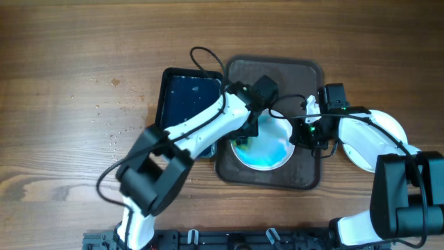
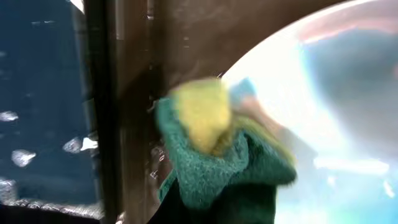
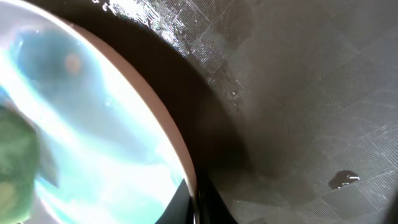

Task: Clean dirty plates on tray and stack at the side
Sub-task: 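Scrub the last plate with the sponge while right gripper holds rim, then return the sponge to the black tray with the left gripper, then lift the last plate with right gripper and tilt it over black tray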

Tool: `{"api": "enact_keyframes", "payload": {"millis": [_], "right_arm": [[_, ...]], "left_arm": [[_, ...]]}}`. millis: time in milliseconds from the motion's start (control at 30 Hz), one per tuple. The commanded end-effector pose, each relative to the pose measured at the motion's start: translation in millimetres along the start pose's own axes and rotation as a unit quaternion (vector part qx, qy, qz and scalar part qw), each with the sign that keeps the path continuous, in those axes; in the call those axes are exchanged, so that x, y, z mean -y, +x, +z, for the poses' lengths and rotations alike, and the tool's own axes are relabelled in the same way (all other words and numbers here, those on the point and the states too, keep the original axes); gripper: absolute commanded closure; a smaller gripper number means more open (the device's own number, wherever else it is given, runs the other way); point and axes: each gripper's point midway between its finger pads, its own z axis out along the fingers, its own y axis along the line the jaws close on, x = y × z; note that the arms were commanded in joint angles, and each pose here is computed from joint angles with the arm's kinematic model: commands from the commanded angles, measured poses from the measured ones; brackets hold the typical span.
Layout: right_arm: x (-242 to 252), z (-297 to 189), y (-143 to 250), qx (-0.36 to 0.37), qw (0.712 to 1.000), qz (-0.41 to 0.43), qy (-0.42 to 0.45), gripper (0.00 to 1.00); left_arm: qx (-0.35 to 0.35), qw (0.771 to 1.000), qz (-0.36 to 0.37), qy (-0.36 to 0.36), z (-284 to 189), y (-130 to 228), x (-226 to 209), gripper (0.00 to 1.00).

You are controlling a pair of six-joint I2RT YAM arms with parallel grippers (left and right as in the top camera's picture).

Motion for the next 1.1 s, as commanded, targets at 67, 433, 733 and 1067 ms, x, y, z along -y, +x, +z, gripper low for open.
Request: {"api": "enact_keyframes", "payload": {"millis": [67, 433, 733, 1067], "right_arm": [[33.1, 5.2, 5.5, -0.002, 0.996, 0.047, 0.079, 0.96], [32.8, 5.2, -3.5, 0.016, 0.996, 0.043, 0.079, 0.96], [7.5, -56.8, -26.9, 0.081, 0.993, 0.003, 0.088, 0.96], [-115.5, -132.3, -67.0, 0.216, 0.957, -0.161, 0.111, 0.96]], "left_arm": [[0.118, 0.990, -0.056, 0.047, -108.5, -28.2, -46.6, 0.96], [0.045, 0.987, -0.154, 0.007, 3.8, -39.5, -157.1, 0.96], [0.065, 0.980, -0.158, 0.104, -46.2, -45.1, -156.1, 0.20], [0.262, 0.930, -0.194, 0.172, -181.7, -43.9, -196.0, 0.00]]}}
